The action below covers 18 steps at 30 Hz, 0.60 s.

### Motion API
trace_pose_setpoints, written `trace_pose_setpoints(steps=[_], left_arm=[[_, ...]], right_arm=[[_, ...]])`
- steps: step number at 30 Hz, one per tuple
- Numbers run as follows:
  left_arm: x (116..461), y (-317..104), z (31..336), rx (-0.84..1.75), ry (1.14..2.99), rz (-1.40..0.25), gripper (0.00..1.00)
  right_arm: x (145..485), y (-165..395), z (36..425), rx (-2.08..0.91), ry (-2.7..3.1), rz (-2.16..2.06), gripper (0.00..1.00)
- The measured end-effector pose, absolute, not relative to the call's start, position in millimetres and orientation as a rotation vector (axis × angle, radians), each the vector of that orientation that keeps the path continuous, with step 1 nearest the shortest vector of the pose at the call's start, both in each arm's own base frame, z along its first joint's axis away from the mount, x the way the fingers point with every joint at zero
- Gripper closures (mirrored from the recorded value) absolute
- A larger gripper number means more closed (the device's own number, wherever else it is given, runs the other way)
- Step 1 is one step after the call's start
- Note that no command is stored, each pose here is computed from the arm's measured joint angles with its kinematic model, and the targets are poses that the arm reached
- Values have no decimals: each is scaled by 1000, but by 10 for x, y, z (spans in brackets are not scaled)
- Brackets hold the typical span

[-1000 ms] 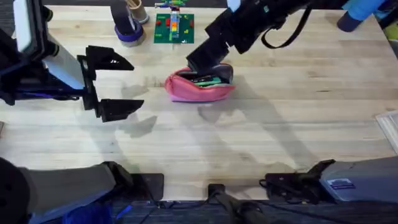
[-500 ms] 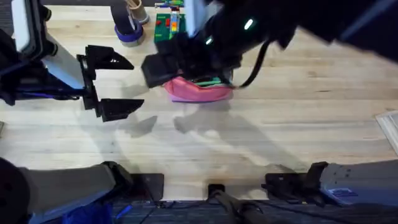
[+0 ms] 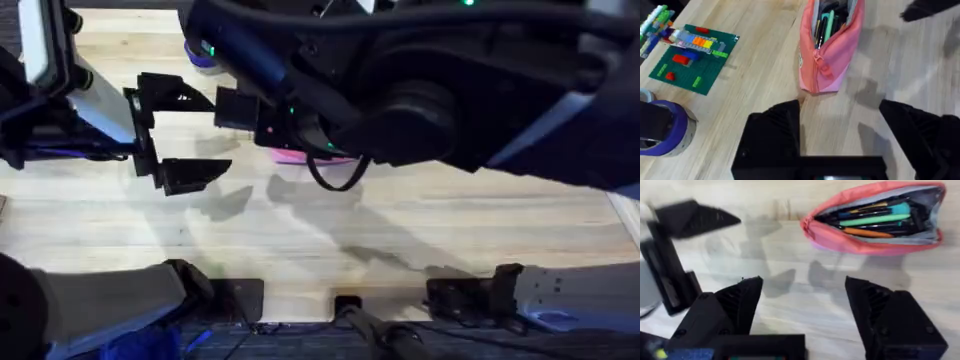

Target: Unzip the bag, pick up the pens from the table one at a time and place them inside, then zip the bag closed.

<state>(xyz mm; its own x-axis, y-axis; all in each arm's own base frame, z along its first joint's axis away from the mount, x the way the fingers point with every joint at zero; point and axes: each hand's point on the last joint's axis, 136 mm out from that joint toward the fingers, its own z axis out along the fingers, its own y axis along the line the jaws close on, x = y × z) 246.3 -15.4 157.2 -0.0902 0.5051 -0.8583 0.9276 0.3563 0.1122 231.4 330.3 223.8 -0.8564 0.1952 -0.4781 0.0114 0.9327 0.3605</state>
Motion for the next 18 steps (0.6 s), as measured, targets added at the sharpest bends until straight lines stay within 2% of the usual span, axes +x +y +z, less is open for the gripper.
trace_pose_setpoints(steps=[18], left_arm=[[2463, -154, 1572, 1276, 1735, -601, 8]], right_arm=[[2333, 3328, 2156, 214, 2567, 482, 5]])
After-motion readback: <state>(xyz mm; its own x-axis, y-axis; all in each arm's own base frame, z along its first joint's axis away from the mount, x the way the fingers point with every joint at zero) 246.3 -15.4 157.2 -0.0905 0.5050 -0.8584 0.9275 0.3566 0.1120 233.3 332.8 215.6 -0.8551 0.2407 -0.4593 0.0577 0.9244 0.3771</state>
